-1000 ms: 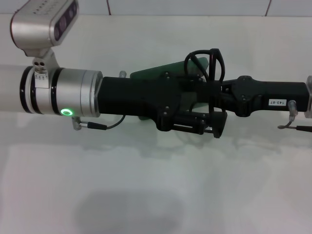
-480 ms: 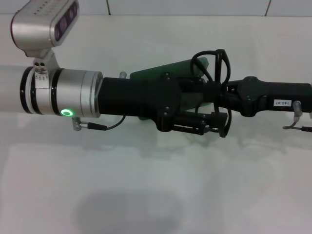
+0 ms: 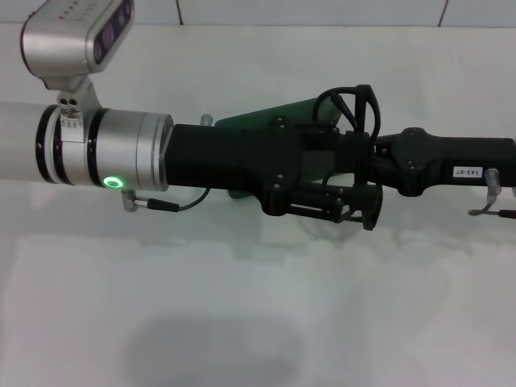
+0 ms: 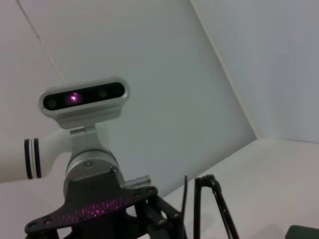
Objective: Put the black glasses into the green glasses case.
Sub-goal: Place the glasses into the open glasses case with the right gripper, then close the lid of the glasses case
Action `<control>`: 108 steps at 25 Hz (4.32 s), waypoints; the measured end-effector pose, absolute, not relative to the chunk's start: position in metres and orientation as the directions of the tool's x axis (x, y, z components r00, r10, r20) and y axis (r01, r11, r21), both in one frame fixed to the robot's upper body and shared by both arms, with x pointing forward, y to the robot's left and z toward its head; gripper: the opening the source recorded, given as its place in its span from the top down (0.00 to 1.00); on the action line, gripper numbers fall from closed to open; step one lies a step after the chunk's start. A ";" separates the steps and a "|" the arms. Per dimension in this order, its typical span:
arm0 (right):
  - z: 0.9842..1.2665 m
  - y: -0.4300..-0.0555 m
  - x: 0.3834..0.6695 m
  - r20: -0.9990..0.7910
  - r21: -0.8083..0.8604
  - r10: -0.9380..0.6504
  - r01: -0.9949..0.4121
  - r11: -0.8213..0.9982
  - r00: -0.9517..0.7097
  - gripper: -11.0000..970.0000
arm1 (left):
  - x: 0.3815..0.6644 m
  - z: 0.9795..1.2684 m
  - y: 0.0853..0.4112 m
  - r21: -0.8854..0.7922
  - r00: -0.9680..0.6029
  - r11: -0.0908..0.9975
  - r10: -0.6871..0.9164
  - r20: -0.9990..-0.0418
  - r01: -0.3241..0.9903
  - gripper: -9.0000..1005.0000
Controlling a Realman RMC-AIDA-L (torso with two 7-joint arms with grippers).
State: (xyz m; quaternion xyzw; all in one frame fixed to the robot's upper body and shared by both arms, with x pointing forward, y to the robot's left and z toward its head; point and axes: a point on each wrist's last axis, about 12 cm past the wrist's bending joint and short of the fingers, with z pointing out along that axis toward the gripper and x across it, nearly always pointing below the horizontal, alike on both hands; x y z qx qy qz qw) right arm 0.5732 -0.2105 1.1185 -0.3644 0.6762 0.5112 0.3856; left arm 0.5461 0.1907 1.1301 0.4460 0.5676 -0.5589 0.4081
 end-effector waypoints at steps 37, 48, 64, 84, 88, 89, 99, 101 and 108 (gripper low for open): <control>1.168 -0.166 0.591 -0.796 -0.359 -0.596 -0.875 0.325 0.106 0.83 | 0.545 1.092 0.287 -0.277 -0.163 0.608 -0.237 -0.958 0.744 0.21; 1.143 -0.126 0.568 -0.620 -0.607 -0.728 -0.766 0.210 0.292 0.82 | 0.546 1.090 0.287 -0.283 -0.175 0.615 -0.232 -0.957 0.736 0.21; 1.105 -0.111 0.555 -0.511 -0.747 -0.771 -0.640 0.180 0.379 0.80 | 0.554 1.095 0.278 -0.295 -0.192 0.589 -0.233 -0.953 0.752 0.21; 1.083 -0.102 0.559 -0.424 -0.820 -0.791 -0.558 0.128 0.441 0.79 | 0.556 1.093 0.271 -0.311 -0.205 0.574 -0.244 -0.948 0.757 0.21; 1.081 -0.102 0.562 -0.412 -0.822 -0.796 -0.558 0.114 0.444 0.78 | 0.557 1.093 0.270 -0.313 -0.206 0.571 -0.246 -0.947 0.759 0.21; 1.080 -0.102 0.562 -0.412 -0.821 -0.797 -0.559 0.115 0.442 0.78 | 0.557 1.093 0.269 -0.315 -0.208 0.569 -0.247 -0.947 0.760 0.21; 1.081 -0.099 0.560 -0.460 -0.796 -0.783 -0.584 0.156 0.418 0.77 | 0.558 1.094 0.268 -0.318 -0.209 0.565 -0.251 -0.945 0.761 0.21; 1.081 -0.100 0.561 -0.489 -0.769 -0.779 -0.614 0.175 0.391 0.77 | 0.558 1.094 0.268 -0.320 -0.210 0.565 -0.251 -0.945 0.761 0.21; 1.080 -0.101 0.561 -0.555 -0.713 -0.764 -0.661 0.232 0.330 0.78 | 0.557 1.092 0.267 -0.325 -0.216 0.563 -0.253 -0.943 0.760 0.21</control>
